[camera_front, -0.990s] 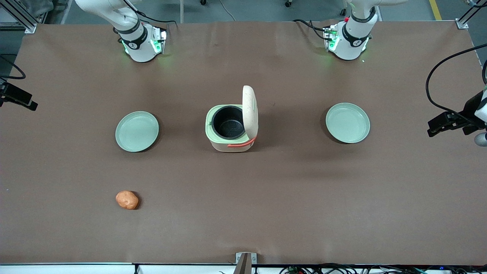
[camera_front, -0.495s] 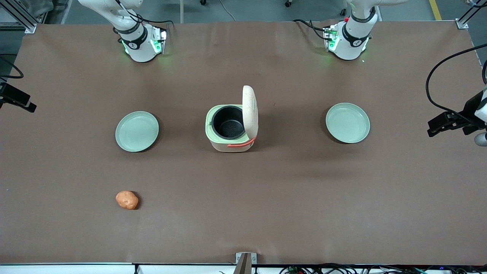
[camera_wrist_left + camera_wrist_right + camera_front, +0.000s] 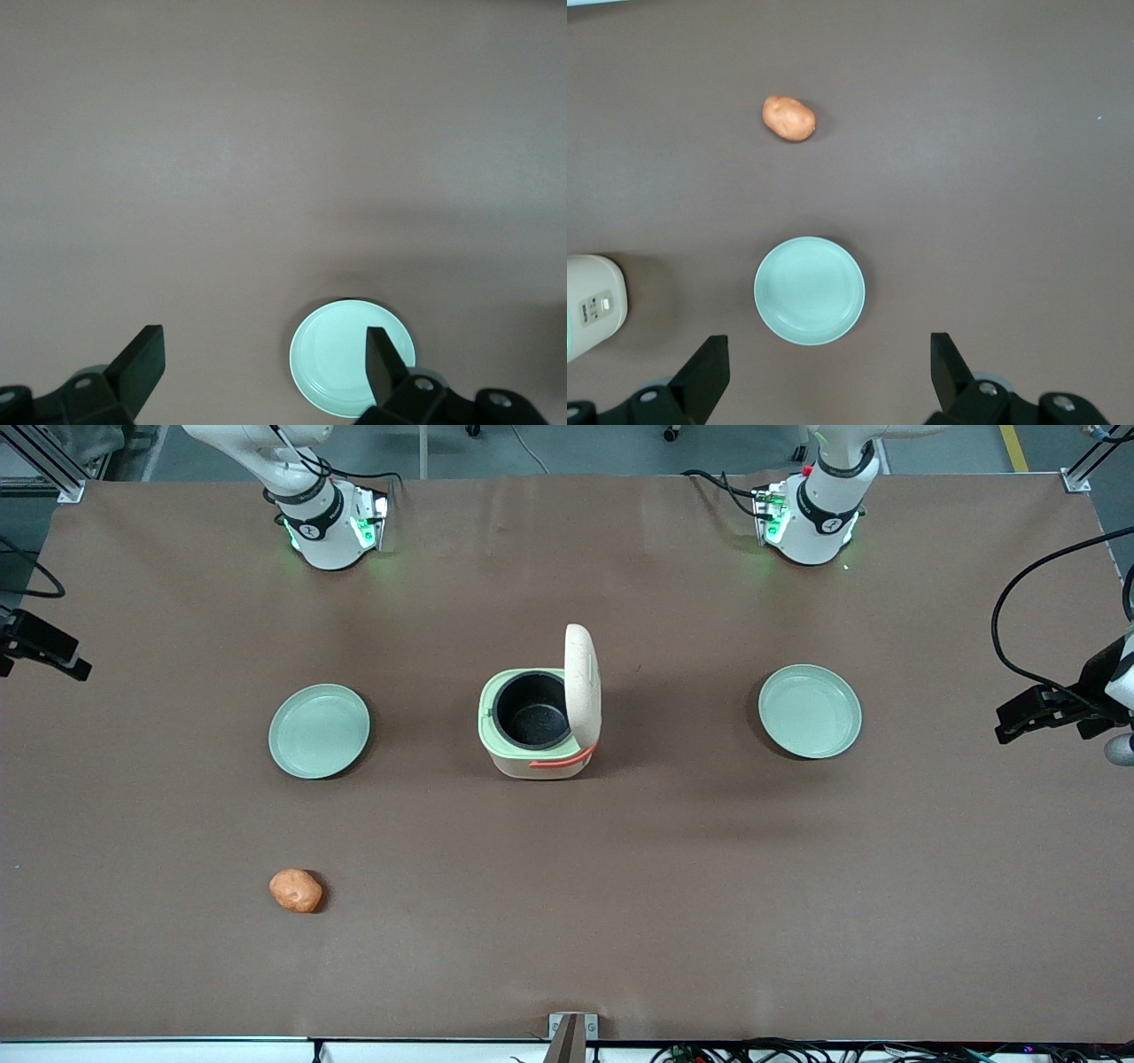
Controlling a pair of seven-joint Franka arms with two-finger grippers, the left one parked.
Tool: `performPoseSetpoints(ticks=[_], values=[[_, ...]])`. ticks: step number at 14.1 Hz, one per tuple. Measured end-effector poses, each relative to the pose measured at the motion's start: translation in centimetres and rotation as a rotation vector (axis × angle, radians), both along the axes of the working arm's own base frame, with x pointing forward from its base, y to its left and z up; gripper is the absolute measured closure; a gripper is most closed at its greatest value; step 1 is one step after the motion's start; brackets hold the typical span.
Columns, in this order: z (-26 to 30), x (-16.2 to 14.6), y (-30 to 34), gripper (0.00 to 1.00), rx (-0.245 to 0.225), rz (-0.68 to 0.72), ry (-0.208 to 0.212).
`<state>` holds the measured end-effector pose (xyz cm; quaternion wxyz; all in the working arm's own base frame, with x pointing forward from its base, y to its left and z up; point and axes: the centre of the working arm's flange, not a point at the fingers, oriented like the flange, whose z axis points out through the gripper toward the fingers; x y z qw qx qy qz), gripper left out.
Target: Press rice cooker button with right arm
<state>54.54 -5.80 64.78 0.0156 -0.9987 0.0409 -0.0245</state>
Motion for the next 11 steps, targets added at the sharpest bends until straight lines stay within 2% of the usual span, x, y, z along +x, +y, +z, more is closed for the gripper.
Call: performPoseSetpoints(ticks=[3, 11], values=[[0.57, -1.02, 0.45, 0.0, 0.001, 0.007, -0.007], [-0.21, -1.0, 0.32, 0.0, 0.001, 0.005, 0.002]])
